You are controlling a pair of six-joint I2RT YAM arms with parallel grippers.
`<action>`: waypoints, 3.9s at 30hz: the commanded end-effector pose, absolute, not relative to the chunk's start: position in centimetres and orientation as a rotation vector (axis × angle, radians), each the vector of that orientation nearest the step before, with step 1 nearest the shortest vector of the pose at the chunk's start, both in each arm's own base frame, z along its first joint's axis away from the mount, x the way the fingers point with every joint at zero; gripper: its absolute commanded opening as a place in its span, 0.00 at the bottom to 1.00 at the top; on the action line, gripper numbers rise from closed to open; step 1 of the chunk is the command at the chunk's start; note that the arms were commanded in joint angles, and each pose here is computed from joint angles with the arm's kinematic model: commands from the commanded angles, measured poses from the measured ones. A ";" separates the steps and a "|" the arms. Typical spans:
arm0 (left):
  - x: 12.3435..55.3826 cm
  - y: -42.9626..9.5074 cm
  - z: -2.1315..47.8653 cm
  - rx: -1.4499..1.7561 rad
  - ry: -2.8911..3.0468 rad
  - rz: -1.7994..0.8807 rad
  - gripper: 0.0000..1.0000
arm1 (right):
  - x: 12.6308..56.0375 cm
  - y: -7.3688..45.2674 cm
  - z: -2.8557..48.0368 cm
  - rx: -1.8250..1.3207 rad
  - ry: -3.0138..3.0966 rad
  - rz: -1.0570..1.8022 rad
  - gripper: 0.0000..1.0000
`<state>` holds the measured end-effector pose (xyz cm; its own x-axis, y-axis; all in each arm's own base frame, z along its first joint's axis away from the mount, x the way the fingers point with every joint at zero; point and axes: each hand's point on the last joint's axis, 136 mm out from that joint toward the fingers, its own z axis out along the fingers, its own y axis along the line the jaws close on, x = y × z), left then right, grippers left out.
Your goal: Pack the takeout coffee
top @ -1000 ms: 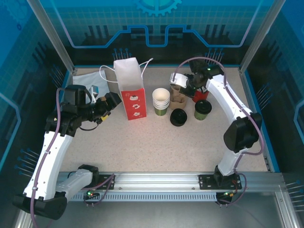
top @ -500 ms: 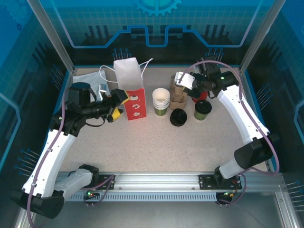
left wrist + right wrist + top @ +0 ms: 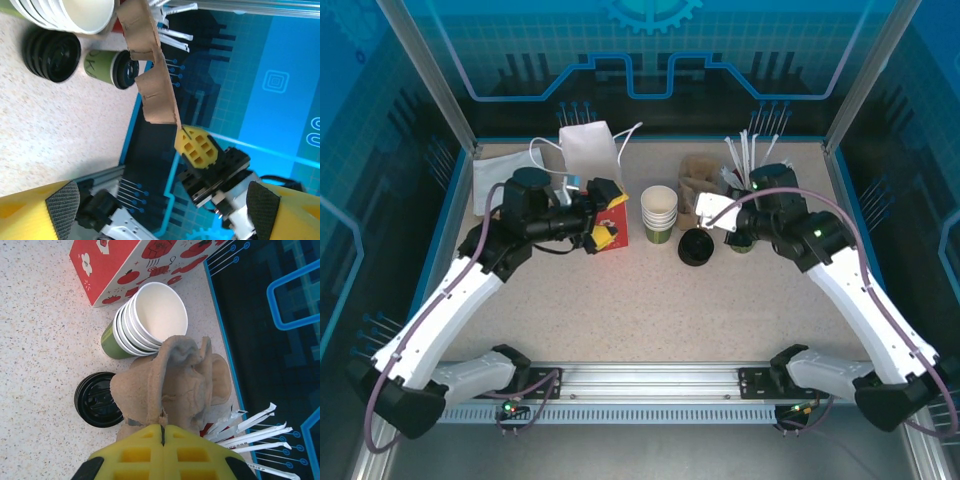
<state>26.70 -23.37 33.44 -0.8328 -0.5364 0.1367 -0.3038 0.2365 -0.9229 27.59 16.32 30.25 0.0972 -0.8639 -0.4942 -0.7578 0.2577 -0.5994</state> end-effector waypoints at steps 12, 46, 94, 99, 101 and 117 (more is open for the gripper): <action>28.6 -31.0 32.8 -1.051 2.383 -1.737 0.81 | 23.7 18.0 32.1 -1.519 1.520 -0.209 0.00; 28.4 -34.5 35.2 -0.641 2.426 -1.699 0.06 | 19.7 18.3 33.1 -1.495 1.495 -0.077 0.32; 22.3 -29.6 35.5 0.386 2.157 -1.048 0.02 | 26.8 24.0 35.5 -1.532 1.574 -0.079 0.61; 22.1 -29.7 35.5 0.399 2.156 -1.053 0.03 | 27.6 24.0 35.3 -1.509 1.597 -0.063 0.59; 22.0 -29.7 35.6 0.404 2.152 -1.055 0.02 | 27.7 24.0 35.0 -1.511 1.606 -0.061 0.57; 22.2 -28.5 36.2 0.344 2.163 -1.007 0.45 | 27.7 22.3 34.8 -1.488 1.664 -0.076 0.33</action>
<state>22.65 -29.39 34.81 -0.7272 -0.0342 -0.6856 0.5028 0.6533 -0.5660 27.72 23.55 33.34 0.1188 -0.8348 -0.5375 -0.7962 0.2433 -0.5540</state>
